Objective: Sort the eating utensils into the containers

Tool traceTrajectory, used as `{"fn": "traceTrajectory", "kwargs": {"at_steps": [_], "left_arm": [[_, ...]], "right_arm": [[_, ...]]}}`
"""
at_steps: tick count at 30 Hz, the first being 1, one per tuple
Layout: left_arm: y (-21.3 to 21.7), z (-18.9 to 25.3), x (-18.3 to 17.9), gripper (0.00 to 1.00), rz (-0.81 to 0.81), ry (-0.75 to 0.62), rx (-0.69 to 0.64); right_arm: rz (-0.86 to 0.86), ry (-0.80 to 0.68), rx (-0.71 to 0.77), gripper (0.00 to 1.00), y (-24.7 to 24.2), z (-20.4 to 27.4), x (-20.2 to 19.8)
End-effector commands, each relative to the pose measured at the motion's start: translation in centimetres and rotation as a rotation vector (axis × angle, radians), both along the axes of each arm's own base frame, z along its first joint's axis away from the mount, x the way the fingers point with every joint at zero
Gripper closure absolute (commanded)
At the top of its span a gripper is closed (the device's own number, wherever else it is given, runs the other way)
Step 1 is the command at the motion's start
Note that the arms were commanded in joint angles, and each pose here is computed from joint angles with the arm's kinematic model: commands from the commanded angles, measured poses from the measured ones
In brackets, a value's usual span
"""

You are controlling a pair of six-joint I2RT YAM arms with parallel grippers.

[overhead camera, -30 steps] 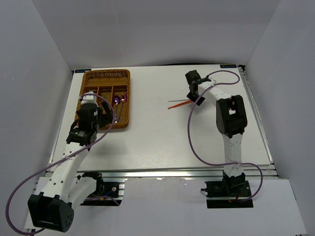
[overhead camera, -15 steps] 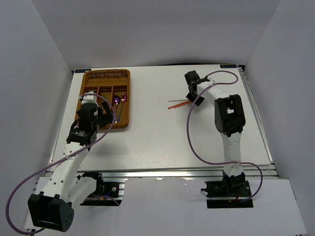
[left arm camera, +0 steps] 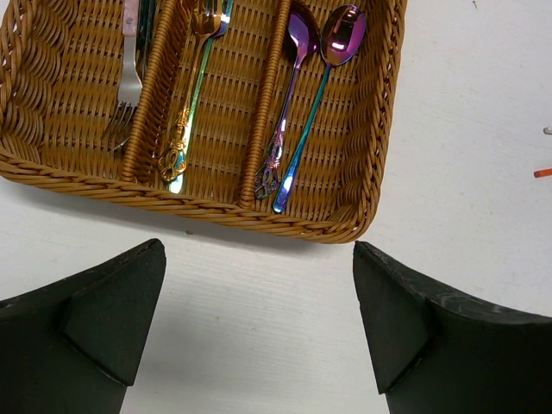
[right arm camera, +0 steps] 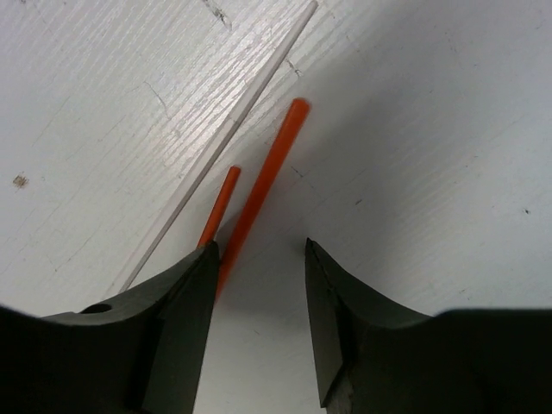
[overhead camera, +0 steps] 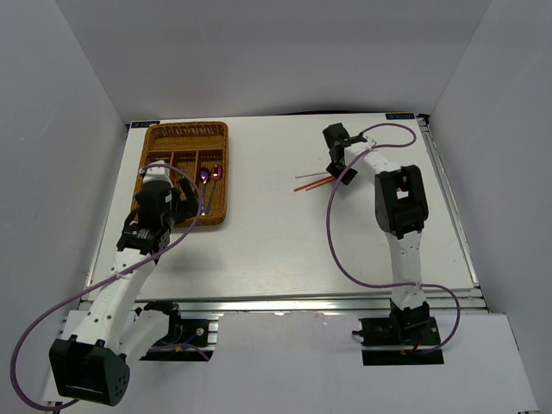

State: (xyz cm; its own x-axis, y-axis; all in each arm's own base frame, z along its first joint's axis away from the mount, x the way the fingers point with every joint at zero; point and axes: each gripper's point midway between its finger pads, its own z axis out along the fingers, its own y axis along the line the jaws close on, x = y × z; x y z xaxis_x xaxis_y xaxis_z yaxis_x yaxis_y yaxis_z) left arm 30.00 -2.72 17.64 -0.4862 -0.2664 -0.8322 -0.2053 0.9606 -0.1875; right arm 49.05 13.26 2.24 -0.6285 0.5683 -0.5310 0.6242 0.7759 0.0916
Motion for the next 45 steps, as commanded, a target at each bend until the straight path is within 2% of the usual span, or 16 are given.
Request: {"fn": "traceTrajectory", "kwargs": {"at_steps": [1, 6, 7, 9, 10, 15, 18, 21, 23, 25, 27, 29, 34, 40, 42, 45], "left_arm": [[-0.2, 0.2, 0.0, 0.02, -0.011, -0.002, 0.005], [0.0, 0.3, -0.1, 0.02, -0.006, -0.005, 0.008], [0.0, 0.3, -0.1, 0.02, -0.006, -0.005, 0.008], [0.0, 0.4, -0.1, 0.02, -0.003, -0.007, 0.009], [0.0, 0.4, -0.1, 0.02, -0.005, -0.007, 0.009], [0.1, 0.4, -0.2, 0.02, 0.0, -0.006, 0.01], [0.1, 0.4, -0.2, 0.02, 0.001, -0.008, 0.01], [0.0, 0.5, -0.3, 0.02, -0.004, -0.013, 0.004], [-0.7, 0.7, -0.2, 0.02, -0.033, -0.019, -0.019], [-1.7, 0.8, -0.2, 0.02, -0.078, -0.023, -0.058], [-4.3, 0.9, -0.2, 0.02, -0.174, -0.032, -0.16], [-7.3, 1.8, -0.2, 0.02, -0.296, -0.061, -0.284], [-11.9, 4.3, 0.3, 0.02, -0.402, -0.147, -0.585], [-13.7, 5.7, 1.2, 0.02, -0.367, -0.219, -0.769], [-14.6, 5.5, 1.1, 0.02, -0.353, -0.204, -0.84], [-15.7, 4.6, 1.3, 0.02, -0.321, -0.181, -0.839]], "right_arm": [[-0.039, 0.073, -0.013, 0.52, -1.1, -1.6, -1.1], [-0.064, 0.146, -0.031, 0.6, -2.2, -2.7, -3.0], [-0.067, 0.152, -0.033, 0.68, -2.4, -2.9, -3.3], [-0.073, 0.178, -0.042, 0.7, -2.9, -3.4, -4.5], [-0.074, 0.186, -0.045, 0.75, -3.0, -3.5, -5.0], [-0.078, 0.229, -0.048, 0.79, -4.1, -5.0, -8.0], [-0.069, 0.214, -0.017, 1.0, -4.2, -5.2, -8.6], [-0.035, 0.199, 0.002, 1.0, -4.3, -5.0, -9.3], [0.091, 0.182, 0.031, 1.0, -3.5, -3.9, -9.8], [0.266, 0.069, 0.109, 1.0, -1.3, -2.7, -8.2], [0.449, 0.035, 0.152, 1.0, 0.4, -1.4, -9.3], [0.541, 0.02, 0.138, 1.0, 0.6, -0.6, -10.4], [0.701, -0.008, 0.139, 1.0, 1.8, 1.0, -12.6], [0.914, -0.074, 0.087, 1.0, 7.1, 4.2, -15.3], [1.017, -0.141, 0.143, 1.0, 10.7, 5.9, -16.4], [1.146, -0.223, 0.27, 1.0, 15.8, 8.3, -18.7]]}}
